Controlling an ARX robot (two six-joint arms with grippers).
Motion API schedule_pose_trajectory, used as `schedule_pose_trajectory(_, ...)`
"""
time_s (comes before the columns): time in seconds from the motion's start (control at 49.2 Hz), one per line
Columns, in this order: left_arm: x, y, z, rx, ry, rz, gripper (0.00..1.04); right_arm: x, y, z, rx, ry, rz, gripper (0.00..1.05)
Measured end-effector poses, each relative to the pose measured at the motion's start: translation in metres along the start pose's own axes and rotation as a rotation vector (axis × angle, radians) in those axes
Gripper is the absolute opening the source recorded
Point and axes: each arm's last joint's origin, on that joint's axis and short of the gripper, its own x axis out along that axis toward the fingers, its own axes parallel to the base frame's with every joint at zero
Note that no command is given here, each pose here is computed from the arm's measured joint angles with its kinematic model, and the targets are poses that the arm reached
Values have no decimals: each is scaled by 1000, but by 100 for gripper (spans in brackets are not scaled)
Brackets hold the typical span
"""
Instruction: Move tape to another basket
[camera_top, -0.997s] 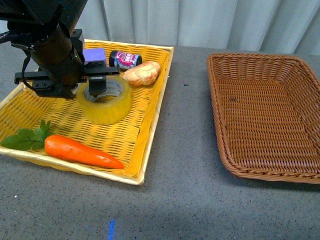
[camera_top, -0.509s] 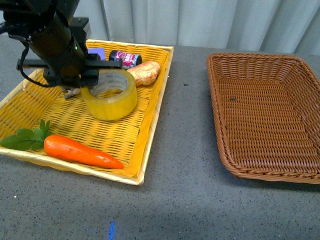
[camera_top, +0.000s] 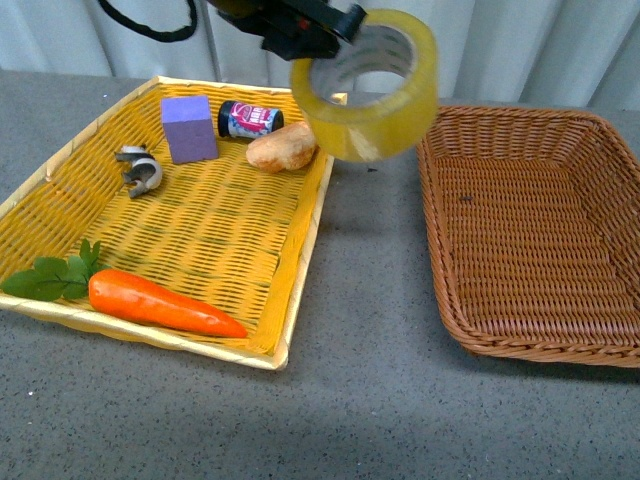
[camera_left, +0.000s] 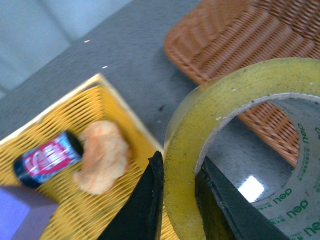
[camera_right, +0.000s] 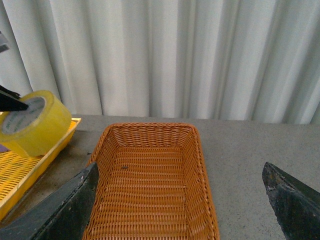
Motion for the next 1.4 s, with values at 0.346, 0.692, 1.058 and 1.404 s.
schedule_pose_trajectory(0.346, 18, -41, 17, 316, -57, -188, 16, 0, 0, 0, 0, 0, 0, 96)
schedule_pose_trajectory(0.692, 19, -44, 18, 382, -66, -192, 16, 0, 0, 0, 0, 0, 0, 96)
schedule_pose_trajectory(1.058, 19, -44, 18, 387, -67, -194, 16, 22, -1, 8, -103, 304, 161, 96)
schedule_pose_trajectory(1.404, 20, -44, 18, 387, -66, -194, 16, 115, 12, 47, -74, 483, 268, 96)
